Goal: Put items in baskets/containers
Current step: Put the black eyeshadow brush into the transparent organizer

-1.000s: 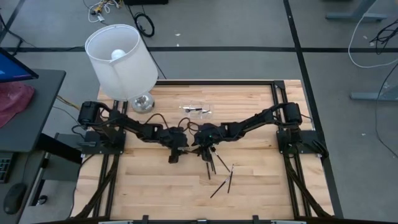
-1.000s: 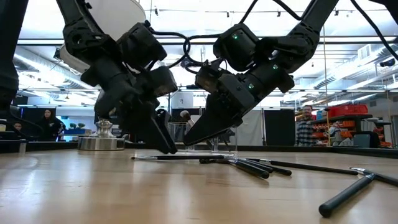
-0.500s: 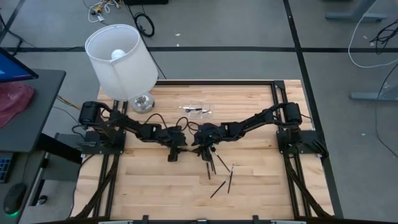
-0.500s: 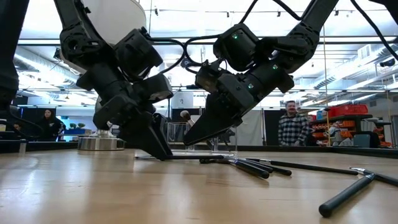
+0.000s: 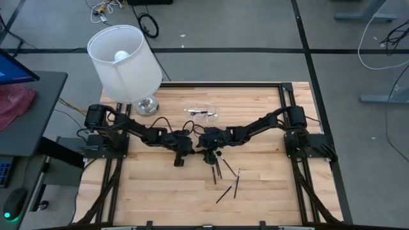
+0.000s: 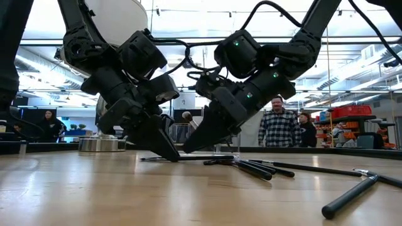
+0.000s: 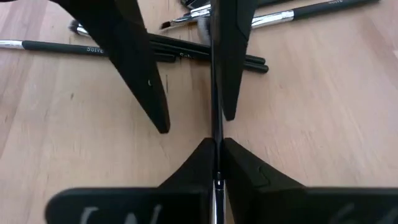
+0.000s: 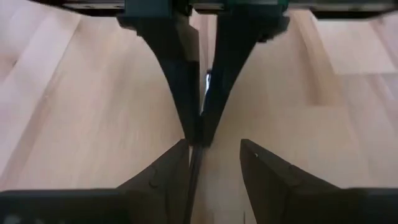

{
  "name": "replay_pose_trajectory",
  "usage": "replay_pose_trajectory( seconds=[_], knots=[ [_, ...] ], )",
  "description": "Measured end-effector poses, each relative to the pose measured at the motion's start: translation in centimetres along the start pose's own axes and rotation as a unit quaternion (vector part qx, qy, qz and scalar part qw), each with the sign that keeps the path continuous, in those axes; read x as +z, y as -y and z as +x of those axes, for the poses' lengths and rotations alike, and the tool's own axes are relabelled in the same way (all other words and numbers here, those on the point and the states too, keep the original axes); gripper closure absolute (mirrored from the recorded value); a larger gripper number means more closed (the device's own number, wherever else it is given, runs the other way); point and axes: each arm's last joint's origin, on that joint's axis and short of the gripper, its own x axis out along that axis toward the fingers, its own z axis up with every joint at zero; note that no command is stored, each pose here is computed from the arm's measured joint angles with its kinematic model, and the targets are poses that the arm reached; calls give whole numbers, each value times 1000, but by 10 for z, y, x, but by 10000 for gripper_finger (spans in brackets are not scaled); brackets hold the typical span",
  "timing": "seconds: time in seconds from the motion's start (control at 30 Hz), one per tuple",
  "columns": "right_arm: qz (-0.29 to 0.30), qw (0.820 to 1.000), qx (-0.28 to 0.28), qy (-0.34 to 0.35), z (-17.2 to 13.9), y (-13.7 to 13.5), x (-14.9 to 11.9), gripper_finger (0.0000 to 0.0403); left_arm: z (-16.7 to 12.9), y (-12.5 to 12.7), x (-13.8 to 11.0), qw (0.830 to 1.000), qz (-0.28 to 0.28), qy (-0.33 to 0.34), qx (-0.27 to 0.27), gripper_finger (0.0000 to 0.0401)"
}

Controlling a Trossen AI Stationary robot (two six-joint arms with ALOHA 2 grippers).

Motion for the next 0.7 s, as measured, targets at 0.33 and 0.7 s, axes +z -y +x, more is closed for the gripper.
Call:
replay_pose_trajectory(
  seconds=[0.33,0.7],
  knots=[
    [10,999,9,-32,0,0,-6,256,-5,-1,16,999,28,13,13,378],
    [1,999,32,-39,1,-1,-8,273,-5,-4,37,998,57,11,40,383]
  ],
)
